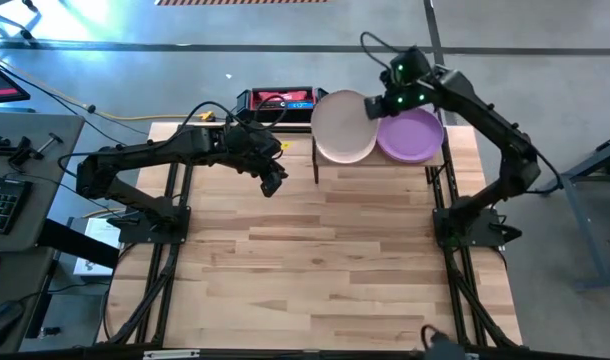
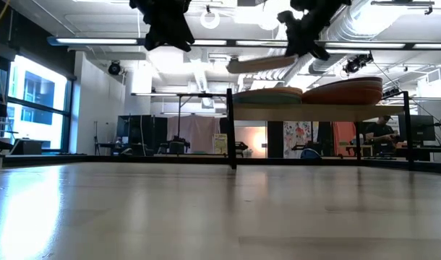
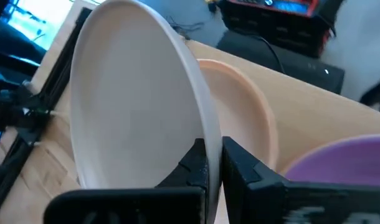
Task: Place and stack plates onto a shelf
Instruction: Stack the gray plate on top of the white plate on the shelf
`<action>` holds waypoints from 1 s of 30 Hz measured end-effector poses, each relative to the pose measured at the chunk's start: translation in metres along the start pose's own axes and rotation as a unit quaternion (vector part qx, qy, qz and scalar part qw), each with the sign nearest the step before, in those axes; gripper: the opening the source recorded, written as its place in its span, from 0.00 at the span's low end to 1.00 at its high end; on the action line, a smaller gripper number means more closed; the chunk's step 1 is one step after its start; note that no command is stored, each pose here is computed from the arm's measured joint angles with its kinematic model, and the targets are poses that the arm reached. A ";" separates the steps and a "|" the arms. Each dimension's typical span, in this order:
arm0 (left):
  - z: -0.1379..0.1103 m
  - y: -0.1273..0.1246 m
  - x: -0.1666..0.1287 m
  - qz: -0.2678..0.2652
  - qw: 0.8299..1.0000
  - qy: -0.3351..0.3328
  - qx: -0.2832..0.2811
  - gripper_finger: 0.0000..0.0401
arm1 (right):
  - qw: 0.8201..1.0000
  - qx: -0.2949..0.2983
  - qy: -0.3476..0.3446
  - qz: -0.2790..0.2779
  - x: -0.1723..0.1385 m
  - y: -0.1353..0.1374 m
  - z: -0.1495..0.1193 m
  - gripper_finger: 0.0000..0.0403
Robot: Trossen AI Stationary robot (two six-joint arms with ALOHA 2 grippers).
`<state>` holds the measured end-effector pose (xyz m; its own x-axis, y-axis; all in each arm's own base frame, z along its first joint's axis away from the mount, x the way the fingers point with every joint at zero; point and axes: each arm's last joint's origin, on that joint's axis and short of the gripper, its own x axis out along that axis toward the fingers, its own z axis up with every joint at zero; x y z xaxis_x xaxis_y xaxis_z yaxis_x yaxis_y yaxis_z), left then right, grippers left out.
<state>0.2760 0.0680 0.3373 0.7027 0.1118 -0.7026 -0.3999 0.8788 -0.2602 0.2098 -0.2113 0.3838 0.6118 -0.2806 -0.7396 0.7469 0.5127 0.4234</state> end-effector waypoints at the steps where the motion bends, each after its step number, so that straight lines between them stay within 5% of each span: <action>1: 0.000 0.000 0.000 0.000 1.000 0.001 0.000 0.24 | 1.000 0.007 0.006 0.000 0.001 -0.006 0.002 0.00; 10: 0.000 0.000 0.000 0.001 1.000 0.001 0.009 0.24 | 0.996 0.041 0.076 -0.007 0.019 -0.034 0.005 0.00; 30: 0.000 0.000 0.000 0.001 1.000 0.001 0.008 0.24 | 0.996 0.023 0.080 -0.045 0.039 -0.021 0.002 0.00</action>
<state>0.2758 0.0680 0.3368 0.7005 0.1127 -0.7047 -0.3916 0.8862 -0.2475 0.2188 -0.2343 0.3469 0.4954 -0.1882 -0.8480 0.8098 0.4533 0.3724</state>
